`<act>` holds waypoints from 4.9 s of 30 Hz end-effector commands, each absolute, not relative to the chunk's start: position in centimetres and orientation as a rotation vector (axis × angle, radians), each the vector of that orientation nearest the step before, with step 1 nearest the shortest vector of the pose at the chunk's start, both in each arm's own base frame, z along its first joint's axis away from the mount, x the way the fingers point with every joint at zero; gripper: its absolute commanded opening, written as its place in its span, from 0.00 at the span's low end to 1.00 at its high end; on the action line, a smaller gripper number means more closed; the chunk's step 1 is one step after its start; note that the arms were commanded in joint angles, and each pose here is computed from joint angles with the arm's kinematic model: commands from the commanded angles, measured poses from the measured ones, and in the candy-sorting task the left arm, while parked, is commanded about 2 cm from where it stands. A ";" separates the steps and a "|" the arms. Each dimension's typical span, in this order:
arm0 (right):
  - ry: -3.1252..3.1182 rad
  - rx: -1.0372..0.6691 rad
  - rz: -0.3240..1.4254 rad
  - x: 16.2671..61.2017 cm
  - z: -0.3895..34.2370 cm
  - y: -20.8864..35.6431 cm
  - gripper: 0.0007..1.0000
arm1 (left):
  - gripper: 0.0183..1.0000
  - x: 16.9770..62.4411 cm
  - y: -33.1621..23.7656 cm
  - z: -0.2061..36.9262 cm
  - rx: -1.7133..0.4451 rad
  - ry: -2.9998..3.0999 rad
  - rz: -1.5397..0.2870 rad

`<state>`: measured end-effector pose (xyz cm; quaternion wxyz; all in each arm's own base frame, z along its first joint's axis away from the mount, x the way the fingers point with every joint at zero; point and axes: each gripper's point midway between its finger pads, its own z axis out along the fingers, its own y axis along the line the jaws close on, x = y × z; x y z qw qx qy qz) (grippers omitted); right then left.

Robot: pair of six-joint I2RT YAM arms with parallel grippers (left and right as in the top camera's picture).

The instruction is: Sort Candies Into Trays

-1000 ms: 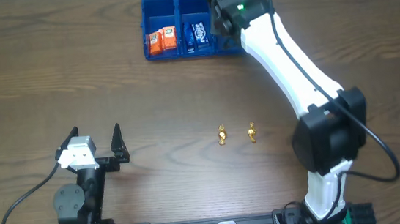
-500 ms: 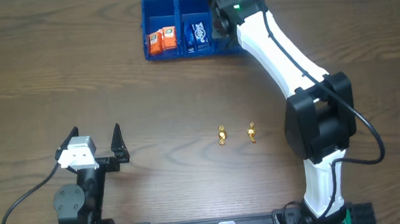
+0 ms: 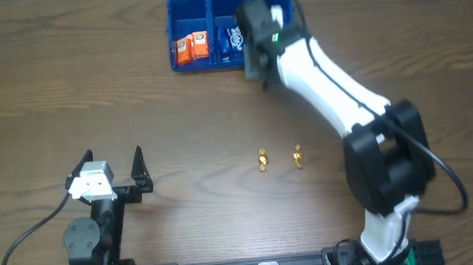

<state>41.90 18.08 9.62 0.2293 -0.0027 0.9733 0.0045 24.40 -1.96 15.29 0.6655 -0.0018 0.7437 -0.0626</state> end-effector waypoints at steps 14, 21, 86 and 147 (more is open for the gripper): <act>3.000 -0.014 0.032 23.9 1.2 19.2 0.53 | 1.00 24.3 -2.1 13.7 0.004 1.728 -0.146; 3.020 -0.011 0.006 23.9 -0.1 19.1 0.53 | 1.00 24.3 -2.1 13.7 0.004 1.728 -0.146; 2.491 0.015 -0.051 46.7 16.1 15.5 0.54 | 1.00 24.3 -2.1 13.7 0.004 1.728 -0.146; 2.585 -0.006 0.078 38.4 16.5 15.6 0.18 | 1.00 24.3 -2.1 13.7 0.004 1.728 -0.146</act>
